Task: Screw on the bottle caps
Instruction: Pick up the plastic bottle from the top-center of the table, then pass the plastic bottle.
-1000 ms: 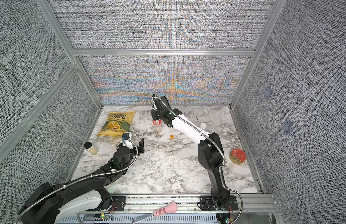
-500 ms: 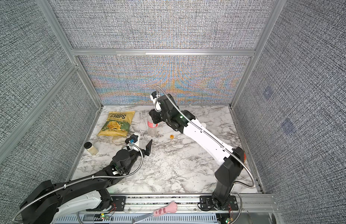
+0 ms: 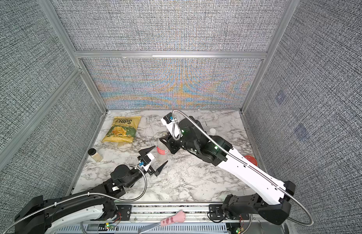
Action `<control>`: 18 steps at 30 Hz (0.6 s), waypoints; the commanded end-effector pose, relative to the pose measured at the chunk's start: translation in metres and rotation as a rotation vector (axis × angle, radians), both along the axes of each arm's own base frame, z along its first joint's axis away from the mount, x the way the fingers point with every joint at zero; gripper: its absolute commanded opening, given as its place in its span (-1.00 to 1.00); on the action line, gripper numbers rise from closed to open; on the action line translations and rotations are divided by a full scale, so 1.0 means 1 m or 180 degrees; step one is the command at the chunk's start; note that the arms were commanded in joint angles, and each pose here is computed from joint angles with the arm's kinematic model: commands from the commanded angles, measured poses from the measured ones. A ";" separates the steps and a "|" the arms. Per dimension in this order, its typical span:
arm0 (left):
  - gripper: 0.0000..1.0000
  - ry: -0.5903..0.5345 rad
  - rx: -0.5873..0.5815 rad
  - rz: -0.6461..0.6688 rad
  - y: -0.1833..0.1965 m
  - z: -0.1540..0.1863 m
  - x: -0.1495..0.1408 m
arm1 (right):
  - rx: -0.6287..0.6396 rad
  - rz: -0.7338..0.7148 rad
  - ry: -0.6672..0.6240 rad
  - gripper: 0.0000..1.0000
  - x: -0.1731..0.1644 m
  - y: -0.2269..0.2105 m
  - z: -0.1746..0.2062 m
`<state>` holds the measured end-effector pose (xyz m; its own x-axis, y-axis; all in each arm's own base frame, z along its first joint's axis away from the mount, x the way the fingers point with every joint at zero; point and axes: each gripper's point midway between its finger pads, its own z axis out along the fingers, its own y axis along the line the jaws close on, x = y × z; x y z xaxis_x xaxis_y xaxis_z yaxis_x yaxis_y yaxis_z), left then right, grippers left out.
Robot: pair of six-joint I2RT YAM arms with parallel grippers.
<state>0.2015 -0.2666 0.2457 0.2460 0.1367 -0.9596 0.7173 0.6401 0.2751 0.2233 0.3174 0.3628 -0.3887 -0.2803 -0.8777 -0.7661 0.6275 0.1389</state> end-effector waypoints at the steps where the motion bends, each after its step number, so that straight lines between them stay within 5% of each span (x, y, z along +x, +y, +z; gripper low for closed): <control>1: 0.93 -0.0138 -0.0122 -0.0170 -0.007 0.017 -0.008 | 0.0076 0.0070 -0.0035 -1.00 -0.011 0.003 0.003; 18: 0.77 0.0147 0.0313 -0.0401 -0.023 -0.009 -0.012 | -0.0169 0.0198 -0.0320 -1.00 -0.028 0.017 0.000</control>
<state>0.1928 -0.2866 0.2366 0.2199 0.1916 -0.9565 0.7903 0.5398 0.2899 0.1914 0.3341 0.3542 -0.3142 -0.3543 -0.8808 -0.8167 0.5739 0.0605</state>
